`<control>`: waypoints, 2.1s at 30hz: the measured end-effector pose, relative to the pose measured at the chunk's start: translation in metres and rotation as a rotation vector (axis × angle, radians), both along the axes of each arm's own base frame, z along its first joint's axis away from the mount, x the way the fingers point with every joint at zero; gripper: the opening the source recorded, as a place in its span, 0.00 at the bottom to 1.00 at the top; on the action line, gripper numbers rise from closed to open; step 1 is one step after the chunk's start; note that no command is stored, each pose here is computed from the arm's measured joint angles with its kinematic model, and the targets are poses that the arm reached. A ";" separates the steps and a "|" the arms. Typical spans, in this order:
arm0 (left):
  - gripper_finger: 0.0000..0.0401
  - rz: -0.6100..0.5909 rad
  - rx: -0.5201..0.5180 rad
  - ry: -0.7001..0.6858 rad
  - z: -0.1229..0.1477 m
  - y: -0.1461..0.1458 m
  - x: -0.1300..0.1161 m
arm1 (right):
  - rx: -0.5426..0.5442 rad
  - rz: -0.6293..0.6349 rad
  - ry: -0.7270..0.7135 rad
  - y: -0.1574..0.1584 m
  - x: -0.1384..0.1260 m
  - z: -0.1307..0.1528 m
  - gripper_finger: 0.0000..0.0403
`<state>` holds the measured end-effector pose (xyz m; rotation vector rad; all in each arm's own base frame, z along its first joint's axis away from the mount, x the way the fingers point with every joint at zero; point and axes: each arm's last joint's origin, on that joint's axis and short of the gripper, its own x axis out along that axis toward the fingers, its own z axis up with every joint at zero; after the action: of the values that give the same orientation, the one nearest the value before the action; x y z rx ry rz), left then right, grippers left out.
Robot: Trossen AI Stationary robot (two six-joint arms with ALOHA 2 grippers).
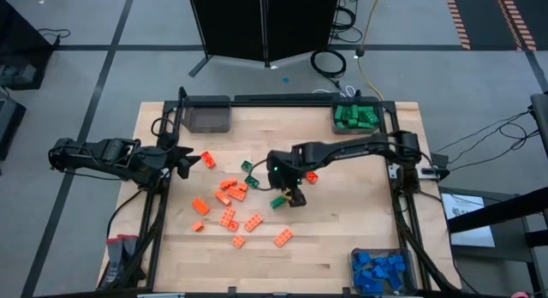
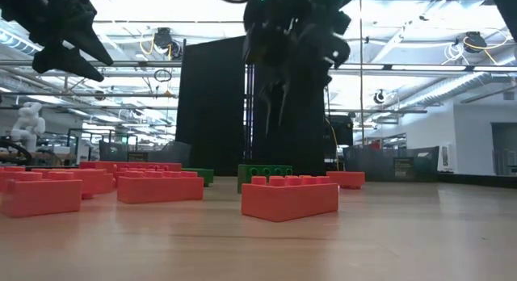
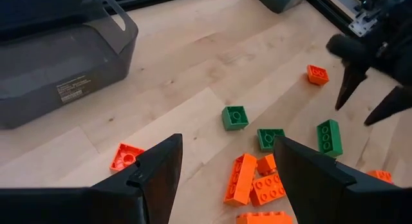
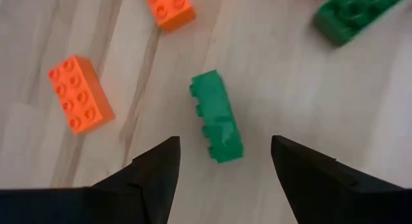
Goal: Sort blocks
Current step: Put the green game piece into the top right black bin
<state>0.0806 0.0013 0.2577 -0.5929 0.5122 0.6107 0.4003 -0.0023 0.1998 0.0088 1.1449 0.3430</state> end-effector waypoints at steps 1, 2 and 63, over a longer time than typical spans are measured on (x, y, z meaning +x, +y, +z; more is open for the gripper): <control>0.61 0.000 0.000 0.000 0.000 0.000 0.000 | -0.001 0.008 0.010 0.002 0.001 -0.004 0.60; 0.61 0.000 0.000 0.000 0.000 0.000 0.000 | -0.001 0.017 0.022 0.005 0.002 -0.009 0.60; 0.61 0.003 0.005 0.021 -0.001 0.000 -0.001 | -0.305 -1.409 0.281 -0.245 -0.200 0.092 0.18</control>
<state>0.0792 0.0017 0.2562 -0.5836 0.5295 0.6217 0.2005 -0.2470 0.2916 0.5794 1.1953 -1.1070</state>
